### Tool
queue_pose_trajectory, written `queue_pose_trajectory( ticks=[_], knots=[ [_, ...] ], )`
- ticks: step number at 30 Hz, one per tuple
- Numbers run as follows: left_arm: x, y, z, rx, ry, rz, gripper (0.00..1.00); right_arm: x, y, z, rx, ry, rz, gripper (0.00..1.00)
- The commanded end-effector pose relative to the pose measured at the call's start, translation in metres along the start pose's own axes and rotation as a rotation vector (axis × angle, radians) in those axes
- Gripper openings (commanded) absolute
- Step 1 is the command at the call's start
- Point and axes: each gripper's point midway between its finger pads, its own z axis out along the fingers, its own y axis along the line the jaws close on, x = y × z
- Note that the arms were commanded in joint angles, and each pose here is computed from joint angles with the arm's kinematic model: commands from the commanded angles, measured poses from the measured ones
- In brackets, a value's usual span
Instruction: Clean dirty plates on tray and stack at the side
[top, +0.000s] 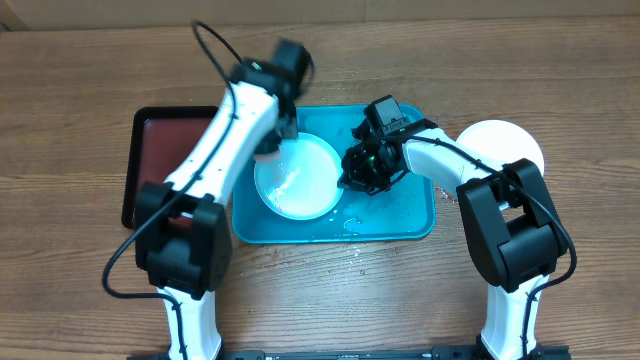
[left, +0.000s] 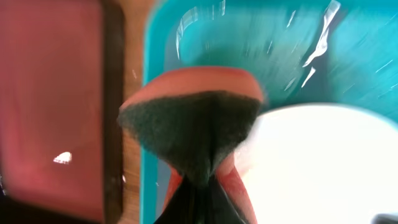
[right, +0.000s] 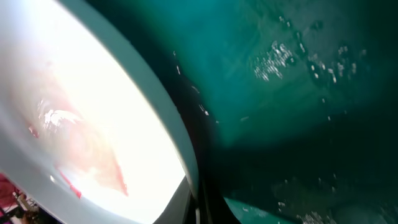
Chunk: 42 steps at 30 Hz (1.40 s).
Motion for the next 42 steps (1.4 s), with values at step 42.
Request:
queue_pose_trajectory(
  ticks=[42],
  knots=[
    [-0.011, -0.001, -0.024, 0.106, 0.002, 0.032, 0.04, 0.029, -0.003, -0.254, 1.084, -0.848, -0.154, 0.04]
  ],
)
